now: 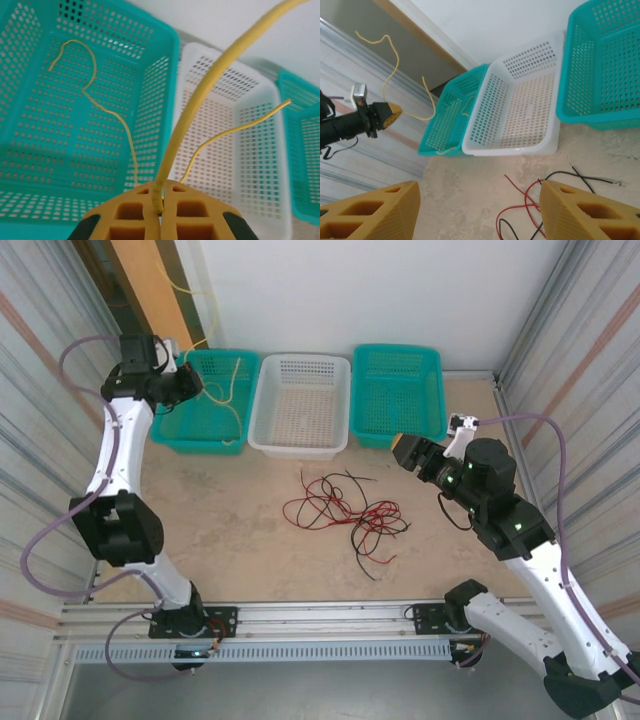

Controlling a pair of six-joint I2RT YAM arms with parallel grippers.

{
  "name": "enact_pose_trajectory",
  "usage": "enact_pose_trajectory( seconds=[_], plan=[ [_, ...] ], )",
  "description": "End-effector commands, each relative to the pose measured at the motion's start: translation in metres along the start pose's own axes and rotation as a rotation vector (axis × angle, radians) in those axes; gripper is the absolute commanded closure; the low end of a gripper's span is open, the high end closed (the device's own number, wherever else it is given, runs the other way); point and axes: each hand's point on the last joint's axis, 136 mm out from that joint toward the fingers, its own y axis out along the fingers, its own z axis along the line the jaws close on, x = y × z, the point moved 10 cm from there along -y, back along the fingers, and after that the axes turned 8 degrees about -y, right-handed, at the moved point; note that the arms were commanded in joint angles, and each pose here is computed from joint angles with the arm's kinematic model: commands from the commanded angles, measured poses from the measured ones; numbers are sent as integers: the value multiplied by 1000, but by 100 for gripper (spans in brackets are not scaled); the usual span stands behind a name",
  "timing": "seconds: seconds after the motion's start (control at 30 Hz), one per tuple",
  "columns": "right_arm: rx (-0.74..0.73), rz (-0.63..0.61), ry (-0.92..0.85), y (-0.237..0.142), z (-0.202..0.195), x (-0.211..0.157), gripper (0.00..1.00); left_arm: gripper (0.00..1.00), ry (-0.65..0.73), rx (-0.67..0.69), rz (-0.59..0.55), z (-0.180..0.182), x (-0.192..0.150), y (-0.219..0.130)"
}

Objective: Untangle the cables

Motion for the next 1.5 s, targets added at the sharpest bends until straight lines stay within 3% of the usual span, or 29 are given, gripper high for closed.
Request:
enact_pose_trajectory(
  seconds=[0.0,0.13,0.33,0.57,0.77,0.87,0.97,1.1,1.2,1.3,1.47],
  plan=[
    [-30,-4,-28,2,-2,2,37,96,44,95,41,10,3,9],
    [-29,-4,-27,4,-2,2,38,64,36,143,86,23,-1,30],
    [-35,-1,-27,4,-4,1,38,45,4,164,125,28,-8,35],
    [-51,33,-28,12,-6,-3,37,44,40,91,2,-7,-18,-22],
    [-92,175,-17,39,-13,-19,39,42,230,-194,-57,-70,-80,-70],
    [-131,263,-47,54,-16,-36,40,41,283,-330,22,-88,-127,-76],
    [-180,401,-84,77,-19,-61,41,44,295,-369,212,-90,-172,-66],
    [-276,535,-152,96,-25,-91,43,44,381,-357,477,-82,-234,-43],
    [-330,618,-153,110,-36,-107,43,43,472,-275,618,-79,-274,-28],
    [-335,674,-132,122,-39,-118,45,44,581,-228,697,-87,-304,-16],
    [-316,689,-116,131,-34,-124,46,43,713,-101,666,-97,-315,6]
  ],
)
